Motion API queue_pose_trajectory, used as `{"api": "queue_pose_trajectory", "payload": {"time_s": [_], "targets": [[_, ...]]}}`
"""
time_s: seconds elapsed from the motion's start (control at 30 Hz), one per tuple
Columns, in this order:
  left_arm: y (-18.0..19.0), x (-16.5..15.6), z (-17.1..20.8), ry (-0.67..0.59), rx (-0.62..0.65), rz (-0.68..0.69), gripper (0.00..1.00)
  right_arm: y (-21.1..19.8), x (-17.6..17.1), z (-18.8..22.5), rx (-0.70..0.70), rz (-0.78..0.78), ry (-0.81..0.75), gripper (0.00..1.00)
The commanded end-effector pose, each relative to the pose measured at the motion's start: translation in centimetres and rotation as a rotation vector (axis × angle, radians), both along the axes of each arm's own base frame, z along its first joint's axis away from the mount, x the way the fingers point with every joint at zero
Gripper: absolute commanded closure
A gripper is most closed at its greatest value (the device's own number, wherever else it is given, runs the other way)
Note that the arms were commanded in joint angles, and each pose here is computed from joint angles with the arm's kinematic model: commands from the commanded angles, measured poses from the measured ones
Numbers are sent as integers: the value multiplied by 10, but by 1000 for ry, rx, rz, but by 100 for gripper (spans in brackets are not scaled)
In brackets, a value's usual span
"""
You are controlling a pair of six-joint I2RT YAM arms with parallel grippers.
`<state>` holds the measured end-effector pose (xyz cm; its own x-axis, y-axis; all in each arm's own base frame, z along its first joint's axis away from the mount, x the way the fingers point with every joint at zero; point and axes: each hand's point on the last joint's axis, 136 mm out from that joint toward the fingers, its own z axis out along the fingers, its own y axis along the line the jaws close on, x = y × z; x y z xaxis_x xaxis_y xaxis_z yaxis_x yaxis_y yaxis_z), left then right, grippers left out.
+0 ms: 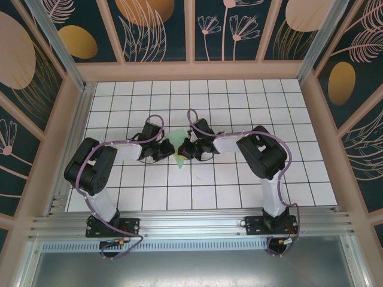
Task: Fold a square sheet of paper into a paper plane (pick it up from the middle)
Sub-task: Third fold the triangle at the center of the table.
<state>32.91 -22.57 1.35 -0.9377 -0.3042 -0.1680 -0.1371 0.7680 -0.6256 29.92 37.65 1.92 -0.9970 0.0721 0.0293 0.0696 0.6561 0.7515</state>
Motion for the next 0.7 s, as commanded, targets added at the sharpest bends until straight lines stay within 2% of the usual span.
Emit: {"api": "queue_pose_trajectory", "payload": {"time_s": [0.0,0.13,0.3,0.67], "targets": [[6,-6,-15,31,40,-1,94,-10,-2,-15,-42,-3,26,96],[11,-6,-16,22,67,11,100,-3,3,8,7,30,-39,94],[14,-6,-15,11,80,19,100,1,-3,34,57,105,-101,93],[16,-5,-15,9,86,26,100,-1,-43,15,45,206,-17,94]]}}
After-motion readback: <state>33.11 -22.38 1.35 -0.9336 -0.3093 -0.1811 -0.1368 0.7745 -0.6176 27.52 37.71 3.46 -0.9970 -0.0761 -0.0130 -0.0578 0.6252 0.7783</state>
